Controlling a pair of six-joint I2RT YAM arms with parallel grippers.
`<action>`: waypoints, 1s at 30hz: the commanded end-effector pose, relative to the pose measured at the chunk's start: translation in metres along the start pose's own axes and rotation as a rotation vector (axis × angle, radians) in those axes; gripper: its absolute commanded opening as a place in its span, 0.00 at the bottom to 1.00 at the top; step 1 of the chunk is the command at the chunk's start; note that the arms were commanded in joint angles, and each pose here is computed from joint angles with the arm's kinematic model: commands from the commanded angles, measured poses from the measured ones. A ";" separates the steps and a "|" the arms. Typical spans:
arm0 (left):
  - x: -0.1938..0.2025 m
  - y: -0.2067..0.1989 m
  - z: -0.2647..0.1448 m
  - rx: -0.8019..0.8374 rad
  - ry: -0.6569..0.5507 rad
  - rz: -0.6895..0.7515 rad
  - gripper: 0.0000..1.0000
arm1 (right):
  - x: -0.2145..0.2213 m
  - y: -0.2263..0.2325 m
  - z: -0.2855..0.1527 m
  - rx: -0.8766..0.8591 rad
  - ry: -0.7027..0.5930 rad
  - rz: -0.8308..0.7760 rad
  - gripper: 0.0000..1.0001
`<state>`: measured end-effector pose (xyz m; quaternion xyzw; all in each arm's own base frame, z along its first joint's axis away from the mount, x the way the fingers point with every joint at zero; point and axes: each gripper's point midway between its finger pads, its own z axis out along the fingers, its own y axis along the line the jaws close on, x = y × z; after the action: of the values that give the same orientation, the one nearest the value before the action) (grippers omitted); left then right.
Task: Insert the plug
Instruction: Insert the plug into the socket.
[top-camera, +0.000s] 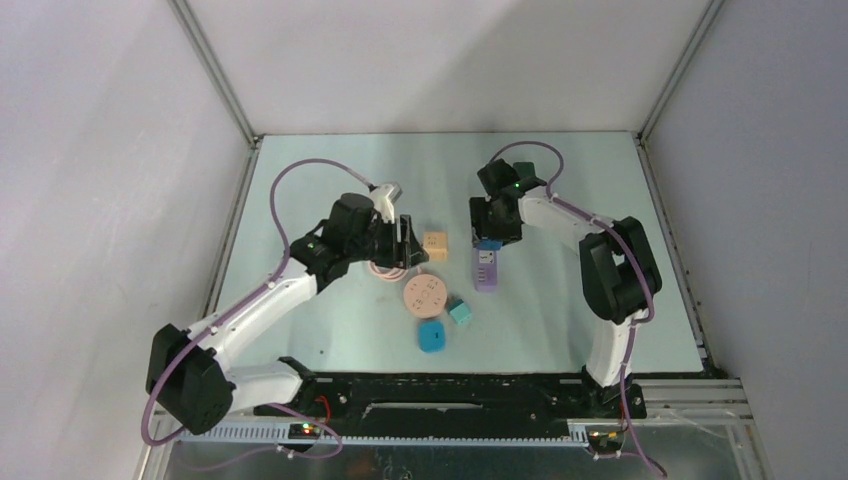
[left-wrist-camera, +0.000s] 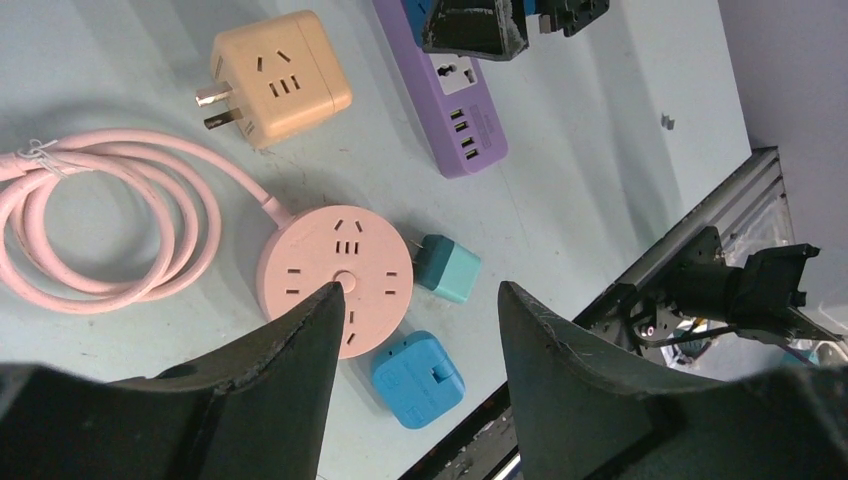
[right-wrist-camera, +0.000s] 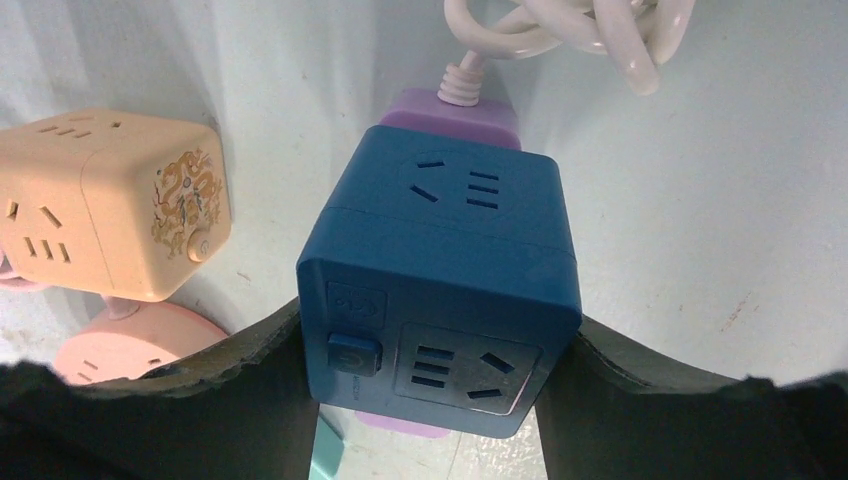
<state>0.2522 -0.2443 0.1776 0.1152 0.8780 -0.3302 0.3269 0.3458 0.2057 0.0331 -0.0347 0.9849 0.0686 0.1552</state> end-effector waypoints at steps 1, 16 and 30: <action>-0.032 -0.011 -0.007 0.011 -0.073 0.032 0.63 | 0.143 -0.031 0.052 0.019 0.552 -0.027 0.00; -0.049 -0.014 0.004 -0.005 -0.079 0.024 0.63 | 0.078 -0.008 -0.017 -0.089 0.262 -0.066 0.96; -0.072 -0.022 0.021 0.008 -0.063 0.037 0.63 | 0.045 -0.016 -0.116 -0.207 0.035 -0.014 1.00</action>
<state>0.2941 -0.2688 0.2008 0.1126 0.8763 -0.3271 0.3352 0.2701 0.1809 0.0883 -0.0713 0.9827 0.1362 0.1030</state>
